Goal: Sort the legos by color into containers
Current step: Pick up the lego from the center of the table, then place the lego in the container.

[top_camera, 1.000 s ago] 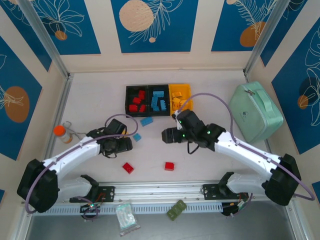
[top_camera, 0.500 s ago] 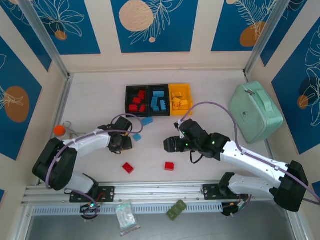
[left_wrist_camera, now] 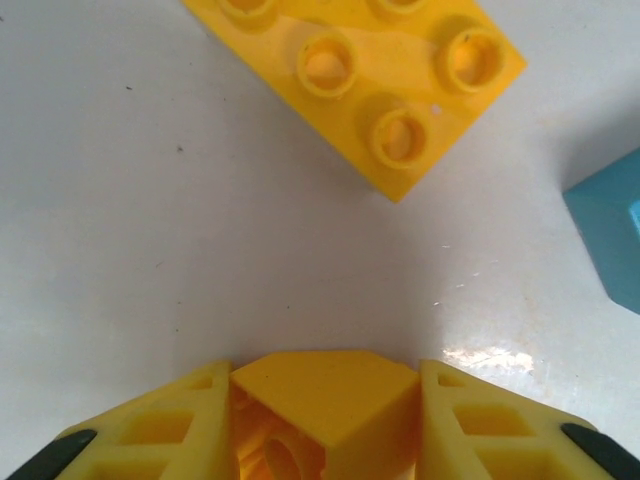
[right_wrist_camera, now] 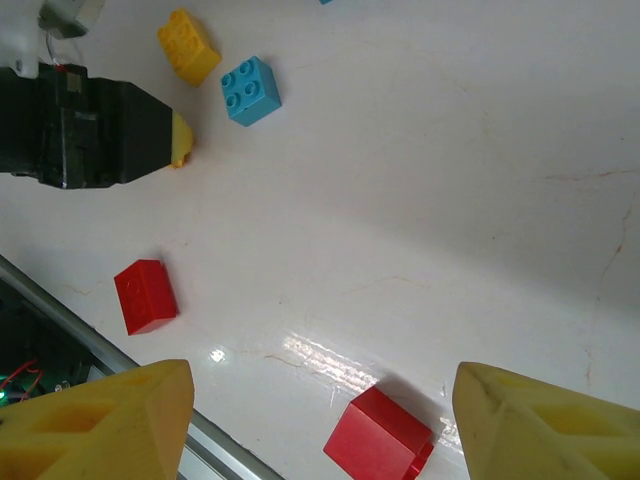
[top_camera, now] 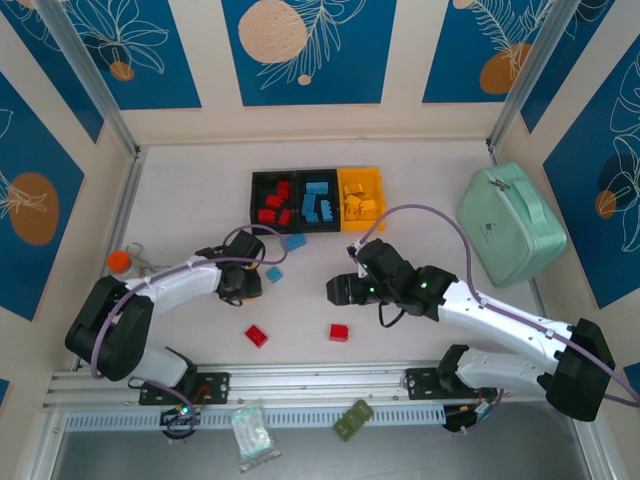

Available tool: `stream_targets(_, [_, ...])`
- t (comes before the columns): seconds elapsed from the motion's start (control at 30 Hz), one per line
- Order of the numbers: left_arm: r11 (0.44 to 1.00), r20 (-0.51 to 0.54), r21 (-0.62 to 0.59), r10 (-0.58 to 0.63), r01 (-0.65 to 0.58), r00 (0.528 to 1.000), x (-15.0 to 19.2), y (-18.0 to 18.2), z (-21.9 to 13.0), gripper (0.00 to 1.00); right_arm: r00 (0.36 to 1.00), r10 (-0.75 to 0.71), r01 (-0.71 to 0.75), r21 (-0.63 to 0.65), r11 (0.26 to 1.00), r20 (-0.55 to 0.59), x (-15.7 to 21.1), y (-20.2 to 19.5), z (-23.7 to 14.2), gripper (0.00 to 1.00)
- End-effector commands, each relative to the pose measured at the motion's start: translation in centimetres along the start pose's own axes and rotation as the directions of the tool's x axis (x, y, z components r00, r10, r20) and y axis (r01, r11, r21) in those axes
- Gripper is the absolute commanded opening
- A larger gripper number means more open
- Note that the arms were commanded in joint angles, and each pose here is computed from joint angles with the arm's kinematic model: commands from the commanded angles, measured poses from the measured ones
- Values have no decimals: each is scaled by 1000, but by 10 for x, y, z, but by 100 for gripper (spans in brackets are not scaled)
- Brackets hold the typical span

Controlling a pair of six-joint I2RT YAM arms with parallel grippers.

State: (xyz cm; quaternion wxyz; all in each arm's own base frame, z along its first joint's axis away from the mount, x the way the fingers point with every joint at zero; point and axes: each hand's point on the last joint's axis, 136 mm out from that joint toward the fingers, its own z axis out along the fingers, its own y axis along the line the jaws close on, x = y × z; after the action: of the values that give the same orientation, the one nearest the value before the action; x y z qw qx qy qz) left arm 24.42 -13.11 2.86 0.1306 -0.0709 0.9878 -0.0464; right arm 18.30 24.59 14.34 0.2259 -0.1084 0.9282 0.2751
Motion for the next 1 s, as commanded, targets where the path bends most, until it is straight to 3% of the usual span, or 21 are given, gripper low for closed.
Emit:
stream_targets(0.0, [997,41,72,21,-24,999,-18,-18,-24,28,1000,21,-21,3,1000,16,5,-5,-4,69])
stream_targets(0.4, [971,123,204,100,-124,987,-62,-101,-68,28,989,107,-112,41,993,106,18,-39,-28,69])
stream_targets(0.97, [924,148,285,220,-254,964,-115,-239,-55,27,946,249,-271,86,959,206,49,-90,-58,69])
